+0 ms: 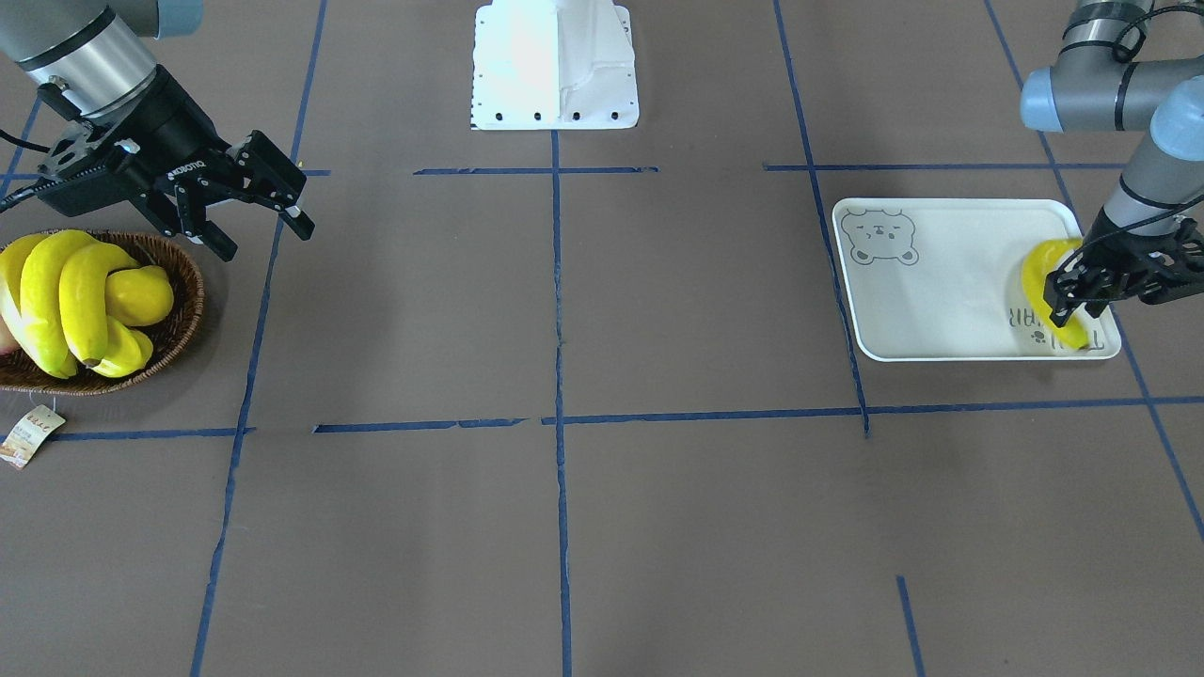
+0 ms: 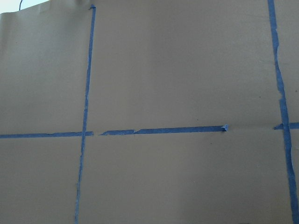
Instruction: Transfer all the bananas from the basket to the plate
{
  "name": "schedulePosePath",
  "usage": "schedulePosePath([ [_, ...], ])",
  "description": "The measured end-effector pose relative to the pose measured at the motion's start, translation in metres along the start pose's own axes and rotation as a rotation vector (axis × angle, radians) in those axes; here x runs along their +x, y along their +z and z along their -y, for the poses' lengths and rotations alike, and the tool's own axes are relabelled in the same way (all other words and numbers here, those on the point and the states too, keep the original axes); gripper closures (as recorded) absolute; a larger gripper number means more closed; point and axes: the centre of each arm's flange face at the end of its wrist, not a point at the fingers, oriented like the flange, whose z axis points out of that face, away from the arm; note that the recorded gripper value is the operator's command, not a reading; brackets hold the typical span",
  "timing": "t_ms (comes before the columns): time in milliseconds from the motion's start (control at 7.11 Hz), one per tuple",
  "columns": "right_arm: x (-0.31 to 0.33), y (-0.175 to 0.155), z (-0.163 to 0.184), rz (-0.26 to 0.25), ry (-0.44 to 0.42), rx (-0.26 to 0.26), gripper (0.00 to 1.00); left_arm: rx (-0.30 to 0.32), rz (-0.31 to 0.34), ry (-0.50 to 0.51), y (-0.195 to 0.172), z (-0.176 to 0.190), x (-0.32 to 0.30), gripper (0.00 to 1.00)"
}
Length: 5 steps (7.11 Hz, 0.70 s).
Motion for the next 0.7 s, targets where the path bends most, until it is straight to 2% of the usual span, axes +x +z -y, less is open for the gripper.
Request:
schedulePosePath([
  [281,0.035,-0.011,0.006,-0.038,-0.007,0.005,0.00,0.001,-0.004,0.003,-0.003,-0.002,-0.002,0.01],
  [563,0.114,-0.027,0.005,-0.134,-0.088,-0.004,0.00,-0.009,-0.035,0.008,-0.014,-0.003,0.006,0.01],
  [704,0.151,-0.031,0.000,-0.182,-0.138,-0.022,0.00,-0.031,-0.079,0.005,-0.026,-0.001,0.011,0.01],
])
